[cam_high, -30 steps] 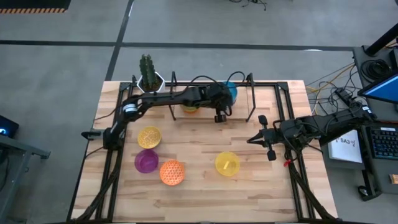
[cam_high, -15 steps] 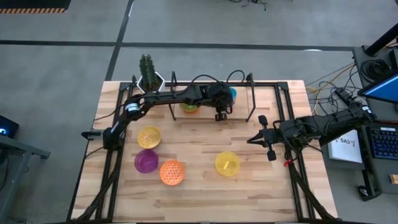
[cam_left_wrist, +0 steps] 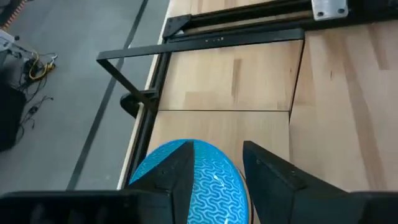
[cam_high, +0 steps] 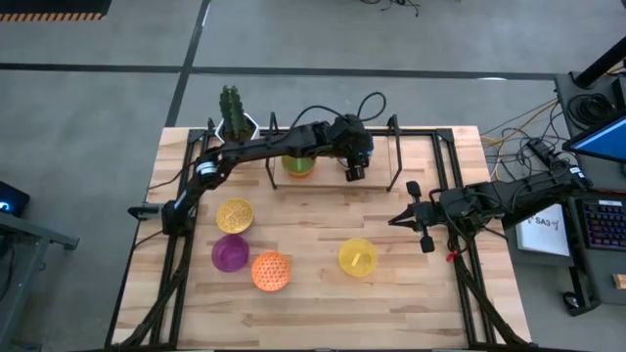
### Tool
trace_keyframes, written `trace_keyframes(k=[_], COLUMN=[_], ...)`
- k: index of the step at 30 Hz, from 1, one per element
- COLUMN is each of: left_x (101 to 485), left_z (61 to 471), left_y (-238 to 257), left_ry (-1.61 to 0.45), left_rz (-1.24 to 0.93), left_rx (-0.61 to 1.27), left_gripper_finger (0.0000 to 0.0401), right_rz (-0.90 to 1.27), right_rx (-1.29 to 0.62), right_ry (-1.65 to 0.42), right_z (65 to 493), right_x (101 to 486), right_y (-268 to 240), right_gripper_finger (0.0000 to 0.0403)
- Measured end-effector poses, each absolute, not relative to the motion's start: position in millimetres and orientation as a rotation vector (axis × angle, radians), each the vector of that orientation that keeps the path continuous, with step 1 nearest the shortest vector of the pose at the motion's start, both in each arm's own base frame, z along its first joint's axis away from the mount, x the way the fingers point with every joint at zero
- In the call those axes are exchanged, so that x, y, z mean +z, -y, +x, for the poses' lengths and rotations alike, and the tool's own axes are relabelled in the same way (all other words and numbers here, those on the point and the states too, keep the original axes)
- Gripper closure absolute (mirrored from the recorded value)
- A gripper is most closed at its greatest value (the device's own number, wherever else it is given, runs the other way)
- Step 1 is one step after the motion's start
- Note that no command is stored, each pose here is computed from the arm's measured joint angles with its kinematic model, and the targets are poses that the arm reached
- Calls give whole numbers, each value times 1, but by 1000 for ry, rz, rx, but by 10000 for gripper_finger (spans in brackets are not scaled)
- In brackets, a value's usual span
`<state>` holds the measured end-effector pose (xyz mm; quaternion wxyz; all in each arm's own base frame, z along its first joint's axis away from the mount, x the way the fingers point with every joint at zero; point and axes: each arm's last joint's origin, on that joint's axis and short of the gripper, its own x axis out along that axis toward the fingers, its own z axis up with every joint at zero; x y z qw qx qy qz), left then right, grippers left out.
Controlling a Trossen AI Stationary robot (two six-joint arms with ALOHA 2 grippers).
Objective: Place and stack bowls onto a shelf
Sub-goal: Stack the blue bowl on the blue patterned bowl on the shelf
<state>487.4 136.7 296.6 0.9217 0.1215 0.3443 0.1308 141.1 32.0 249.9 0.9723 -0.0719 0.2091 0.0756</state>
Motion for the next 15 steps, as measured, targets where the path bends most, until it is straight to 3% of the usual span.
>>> trace_keyframes(k=[10, 15], left_x=[241, 235], left_z=[483, 482], left_y=[-135, -134], left_ry=[-839, -849], left_rz=[167, 160], left_rx=[264, 264], left_gripper_finger=[345, 361], right_rz=[-145, -146], right_rx=[153, 153], right_ry=[-422, -423], right_z=[141, 141], right_x=[250, 250], right_y=[-32, -32], right_gripper_finger=[394, 394])
